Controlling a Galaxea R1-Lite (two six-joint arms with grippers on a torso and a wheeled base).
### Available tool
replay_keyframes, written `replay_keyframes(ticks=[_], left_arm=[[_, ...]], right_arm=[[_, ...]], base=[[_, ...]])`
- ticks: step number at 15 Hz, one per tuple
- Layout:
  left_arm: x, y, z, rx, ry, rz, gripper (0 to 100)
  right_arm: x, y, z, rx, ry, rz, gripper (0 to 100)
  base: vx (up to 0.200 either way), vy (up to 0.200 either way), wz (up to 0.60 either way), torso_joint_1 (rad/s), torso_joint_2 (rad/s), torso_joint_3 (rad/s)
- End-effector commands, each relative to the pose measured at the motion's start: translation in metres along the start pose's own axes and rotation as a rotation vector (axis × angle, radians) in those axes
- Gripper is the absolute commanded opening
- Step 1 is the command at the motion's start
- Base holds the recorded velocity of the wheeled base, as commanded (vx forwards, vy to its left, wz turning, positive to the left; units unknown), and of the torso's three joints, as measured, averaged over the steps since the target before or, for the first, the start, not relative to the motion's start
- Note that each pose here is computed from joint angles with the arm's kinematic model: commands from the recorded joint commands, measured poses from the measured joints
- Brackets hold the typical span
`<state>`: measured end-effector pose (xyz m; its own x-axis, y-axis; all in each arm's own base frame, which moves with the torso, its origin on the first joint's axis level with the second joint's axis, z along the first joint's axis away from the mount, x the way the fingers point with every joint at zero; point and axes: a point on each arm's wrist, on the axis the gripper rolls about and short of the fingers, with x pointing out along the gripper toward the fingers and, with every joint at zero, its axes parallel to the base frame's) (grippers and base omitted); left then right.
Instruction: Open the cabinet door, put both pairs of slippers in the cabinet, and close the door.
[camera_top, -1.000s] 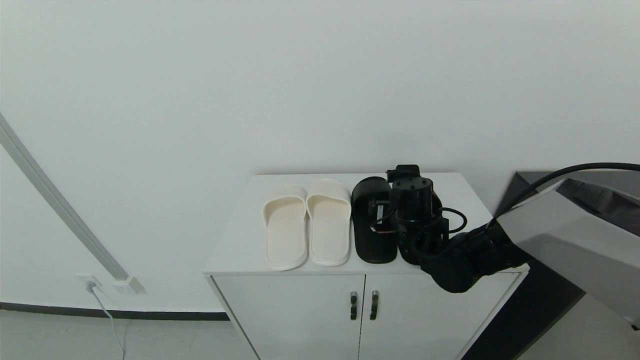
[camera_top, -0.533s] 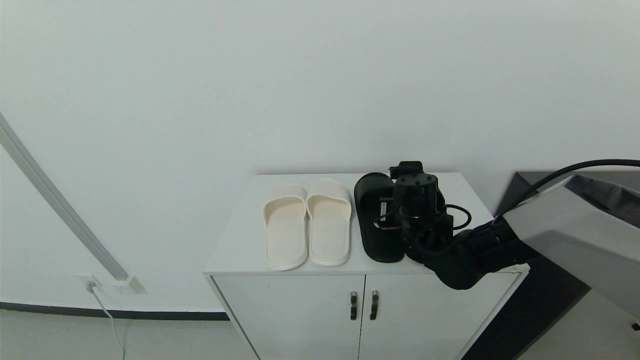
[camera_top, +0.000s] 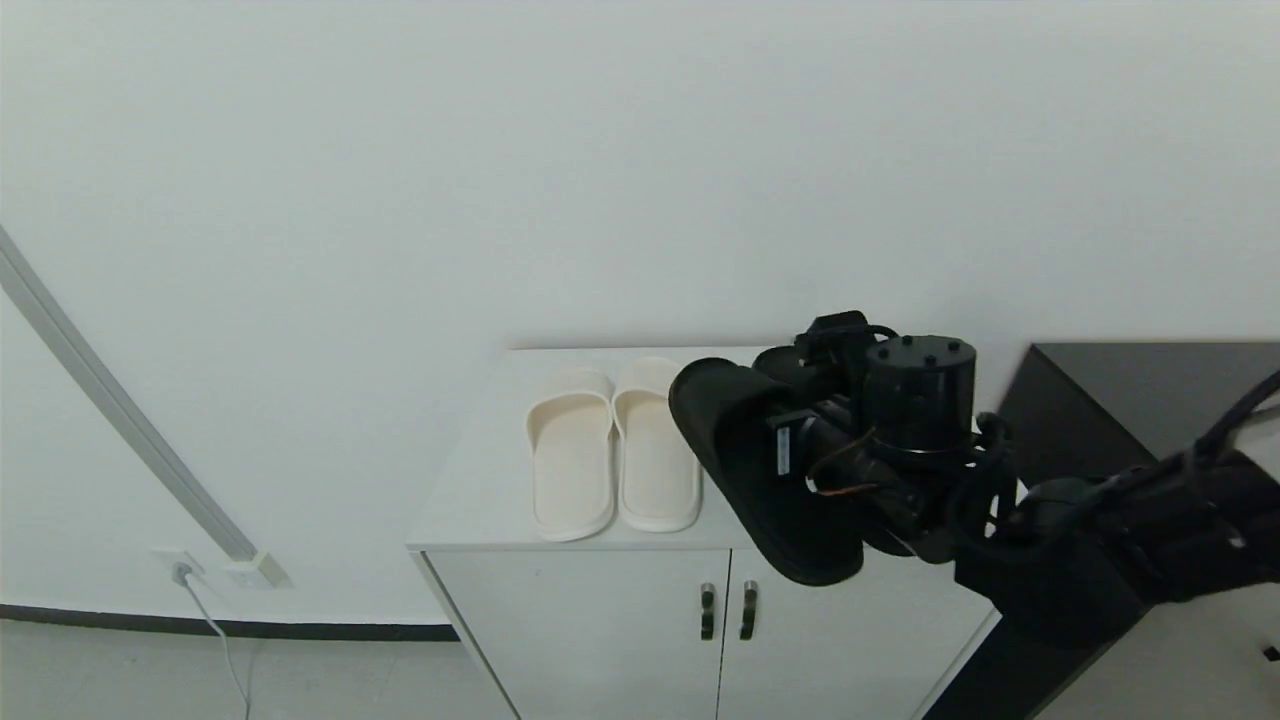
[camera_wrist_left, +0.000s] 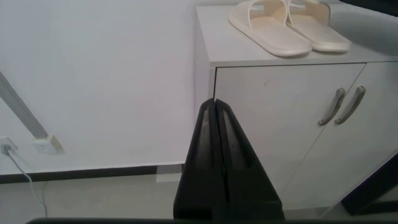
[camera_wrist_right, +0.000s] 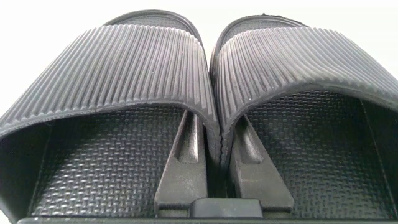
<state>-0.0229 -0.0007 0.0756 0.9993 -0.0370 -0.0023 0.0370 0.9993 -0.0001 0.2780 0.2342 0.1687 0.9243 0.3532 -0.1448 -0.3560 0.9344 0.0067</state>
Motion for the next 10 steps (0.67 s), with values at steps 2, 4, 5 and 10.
replay_keyframes(ticks=[2,4,5,10], left_arm=[[0.0,0.0,0.0,0.0,0.001,0.0,0],[0.0,0.0,0.0,0.0,0.001,0.002,0],[0.0,0.0,0.0,0.0,0.001,0.002,0],[0.0,0.0,0.0,0.0,0.001,0.002,0]], right_arm=[[-0.073,0.001,0.009,-0.008,0.003,0.267,0],[-0.096,-0.006,0.005,-0.014,0.019,0.38,0],[-0.104,-0.008,0.004,-0.012,0.023,0.423,0],[-0.11,-0.01,-0.006,-0.02,0.073,0.502,0]], base=[[0.0,0.0,0.0,0.0,0.0,0.0],[0.0,0.0,0.0,0.0,0.0,0.0],[0.0,0.0,0.0,0.0,0.0,0.0],[0.0,0.0,0.0,0.0,0.0,0.0]])
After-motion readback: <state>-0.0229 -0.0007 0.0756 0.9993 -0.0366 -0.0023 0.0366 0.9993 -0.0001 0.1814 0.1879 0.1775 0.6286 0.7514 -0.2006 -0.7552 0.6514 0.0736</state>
